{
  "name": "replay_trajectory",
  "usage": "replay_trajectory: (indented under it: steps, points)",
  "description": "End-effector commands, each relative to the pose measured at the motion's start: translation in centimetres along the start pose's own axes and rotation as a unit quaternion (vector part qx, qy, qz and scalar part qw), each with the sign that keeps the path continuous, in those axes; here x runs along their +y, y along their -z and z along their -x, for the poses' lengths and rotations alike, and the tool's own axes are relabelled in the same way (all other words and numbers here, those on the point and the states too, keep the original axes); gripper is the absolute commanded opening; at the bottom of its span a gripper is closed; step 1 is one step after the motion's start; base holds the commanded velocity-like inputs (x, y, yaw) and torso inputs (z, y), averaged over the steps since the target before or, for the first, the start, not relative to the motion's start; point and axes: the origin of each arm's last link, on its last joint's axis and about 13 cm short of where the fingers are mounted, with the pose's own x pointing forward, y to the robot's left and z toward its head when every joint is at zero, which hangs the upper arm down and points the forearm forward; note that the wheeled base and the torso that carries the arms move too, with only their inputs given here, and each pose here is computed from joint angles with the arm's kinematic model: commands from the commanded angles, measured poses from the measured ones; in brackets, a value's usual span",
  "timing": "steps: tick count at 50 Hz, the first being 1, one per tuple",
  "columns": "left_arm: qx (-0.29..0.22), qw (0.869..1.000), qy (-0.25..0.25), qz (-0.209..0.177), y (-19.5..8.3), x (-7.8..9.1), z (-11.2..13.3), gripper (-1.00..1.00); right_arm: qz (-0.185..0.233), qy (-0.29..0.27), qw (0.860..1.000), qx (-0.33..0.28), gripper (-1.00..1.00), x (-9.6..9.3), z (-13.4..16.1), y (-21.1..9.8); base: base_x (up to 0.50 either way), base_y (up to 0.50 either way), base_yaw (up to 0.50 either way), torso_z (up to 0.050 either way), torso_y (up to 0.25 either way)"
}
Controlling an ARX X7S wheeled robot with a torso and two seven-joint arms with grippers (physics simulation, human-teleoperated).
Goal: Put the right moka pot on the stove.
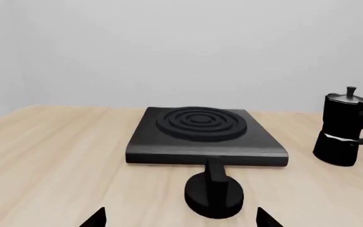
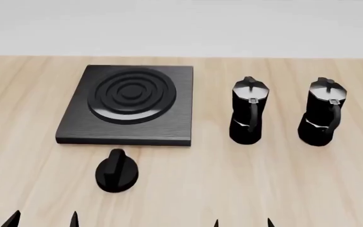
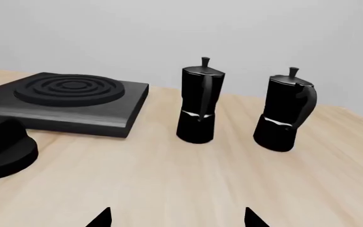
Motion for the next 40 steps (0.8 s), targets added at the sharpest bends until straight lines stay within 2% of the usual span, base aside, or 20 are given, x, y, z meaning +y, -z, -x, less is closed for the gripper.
replay_trajectory:
  steps: [1, 40]
  points:
    - [-0.001, 1.000, -0.001, -0.001, -0.03, 0.01, 0.02, 1.00, -0.001, 0.000, 1.000, 0.001, 1.00, -0.01, -0.02, 0.18, 0.16, 0.00, 0.00, 0.000, 0.000]
    - [0.000, 1.000, -0.006, -0.002, -0.02, 0.01, 0.00, 1.00, 0.001, 0.000, 1.000, 0.004, 1.00, -0.01, 0.05, 0.25, 0.17, 0.01, 0.00, 0.000, 0.000]
